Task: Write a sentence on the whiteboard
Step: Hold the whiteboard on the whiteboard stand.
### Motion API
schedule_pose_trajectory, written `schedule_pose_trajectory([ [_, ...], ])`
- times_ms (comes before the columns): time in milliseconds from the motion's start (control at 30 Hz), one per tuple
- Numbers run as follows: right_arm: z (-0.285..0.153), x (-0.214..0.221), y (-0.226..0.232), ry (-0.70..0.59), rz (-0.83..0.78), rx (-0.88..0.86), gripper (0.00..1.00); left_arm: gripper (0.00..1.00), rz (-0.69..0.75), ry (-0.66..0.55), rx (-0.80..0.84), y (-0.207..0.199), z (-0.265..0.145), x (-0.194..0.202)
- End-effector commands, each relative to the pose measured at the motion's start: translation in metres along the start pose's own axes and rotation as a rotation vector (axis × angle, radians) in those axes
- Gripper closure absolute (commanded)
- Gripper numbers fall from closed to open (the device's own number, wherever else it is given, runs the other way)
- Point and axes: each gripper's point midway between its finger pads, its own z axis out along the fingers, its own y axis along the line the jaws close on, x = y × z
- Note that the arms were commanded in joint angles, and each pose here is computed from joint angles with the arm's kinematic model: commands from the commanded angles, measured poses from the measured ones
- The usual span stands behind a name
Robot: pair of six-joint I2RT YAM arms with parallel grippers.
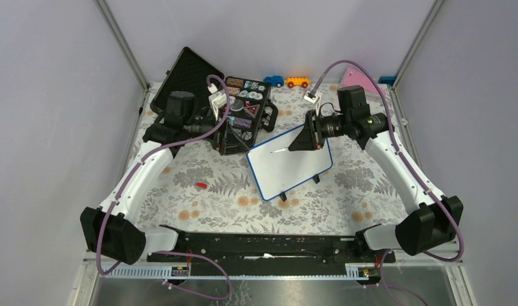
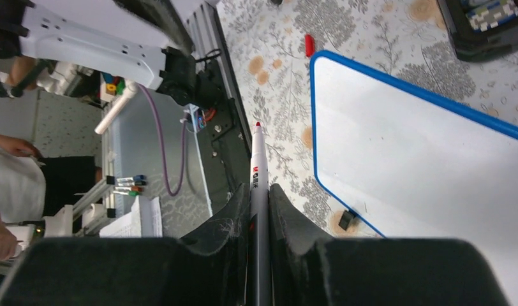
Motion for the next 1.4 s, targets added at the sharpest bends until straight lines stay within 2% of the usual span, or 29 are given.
schedule_pose_trajectory([
  [0, -0.009, 0.015, -0.003, 0.023, -0.085, 0.064, 1.00, 0.19, 0.032, -0.040, -0.103, 0.025, 0.000, -0.005],
  [200, -0.010, 0.029, -0.013, 0.047, -0.119, 0.101, 1.00, 0.20, -0.008, 0.002, -0.134, 0.052, 0.011, 0.007],
  [533, 0.004, 0.041, -0.018, 0.073, -0.188, 0.056, 1.00, 0.21, -0.064, 0.070, -0.154, 0.079, 0.024, 0.029],
  [833, 0.020, 0.040, -0.033, 0.063, -0.205, 0.069, 1.00, 0.33, -0.069, 0.143, -0.069, 0.075, 0.045, 0.048],
  [1033, 0.025, 0.039, -0.036, 0.057, -0.203, 0.055, 1.00, 0.54, -0.059, 0.165, -0.060, 0.079, 0.057, 0.043],
  [1133, 0.024, 0.041, -0.037, 0.059, -0.201, 0.060, 1.00, 0.68, -0.064, 0.176, -0.055, 0.082, 0.061, 0.041],
  [1367, 0.023, 0.043, -0.041, 0.061, -0.207, 0.086, 1.00, 0.94, -0.037, 0.188, -0.048, 0.087, 0.065, 0.032],
])
